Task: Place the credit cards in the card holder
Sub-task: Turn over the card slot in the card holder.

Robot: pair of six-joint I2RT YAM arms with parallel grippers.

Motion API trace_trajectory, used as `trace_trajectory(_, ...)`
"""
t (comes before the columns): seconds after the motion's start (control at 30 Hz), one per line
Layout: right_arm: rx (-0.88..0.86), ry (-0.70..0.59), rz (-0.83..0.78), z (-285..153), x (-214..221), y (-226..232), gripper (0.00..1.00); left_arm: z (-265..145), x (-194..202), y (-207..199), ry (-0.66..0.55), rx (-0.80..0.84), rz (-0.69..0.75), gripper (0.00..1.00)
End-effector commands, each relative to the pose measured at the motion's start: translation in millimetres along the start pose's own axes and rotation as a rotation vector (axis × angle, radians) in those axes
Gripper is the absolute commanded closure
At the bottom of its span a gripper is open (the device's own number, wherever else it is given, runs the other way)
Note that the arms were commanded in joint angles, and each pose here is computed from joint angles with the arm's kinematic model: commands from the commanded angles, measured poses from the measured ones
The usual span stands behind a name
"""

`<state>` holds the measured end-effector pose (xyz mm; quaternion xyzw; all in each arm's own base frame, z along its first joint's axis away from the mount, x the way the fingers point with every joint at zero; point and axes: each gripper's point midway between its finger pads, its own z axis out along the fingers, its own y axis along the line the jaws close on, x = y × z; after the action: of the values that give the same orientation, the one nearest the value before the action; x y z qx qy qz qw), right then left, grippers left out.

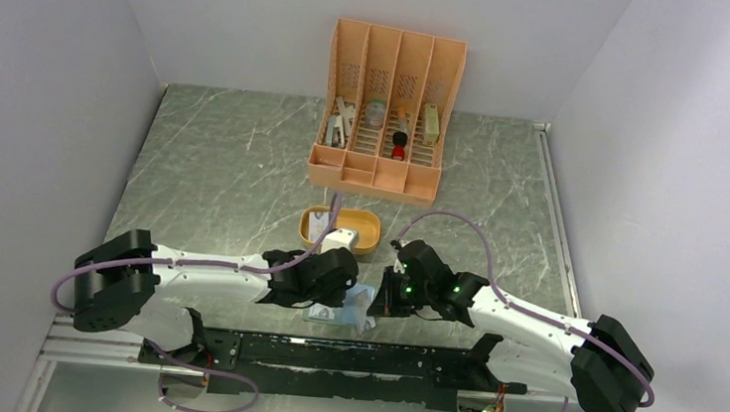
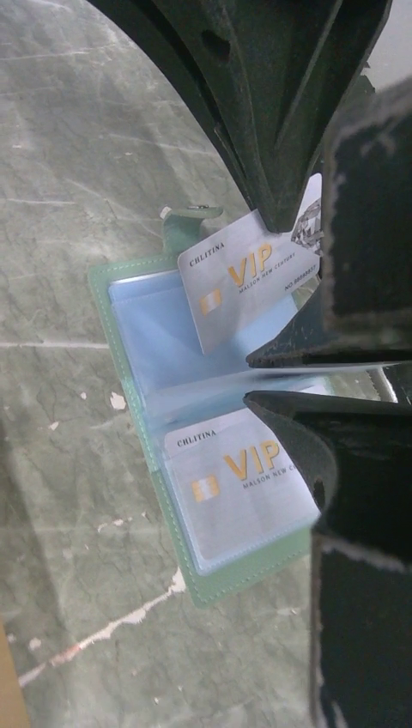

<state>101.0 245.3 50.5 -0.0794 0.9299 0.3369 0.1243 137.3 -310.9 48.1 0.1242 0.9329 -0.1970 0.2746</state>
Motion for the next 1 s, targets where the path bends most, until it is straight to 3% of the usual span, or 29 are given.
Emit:
trace_trajectory(0.0, -0.034, -0.017, -0.011, -3, -8, 14, 1.00, -14, -17, 11, -0.057, -0.057, -0.005, 0.76)
trace_trajectory(0.47, -0.071, -0.020, -0.026, 0, -13, 36, 1.00, -15, 13, 67, -0.039, -0.211, -0.023, 0.81)
trace_trajectory(0.97, -0.087, -0.026, 0.049, 17, -17, 39, 1.00, -18, 21, 83, -0.039, -0.258, -0.037, 0.84)
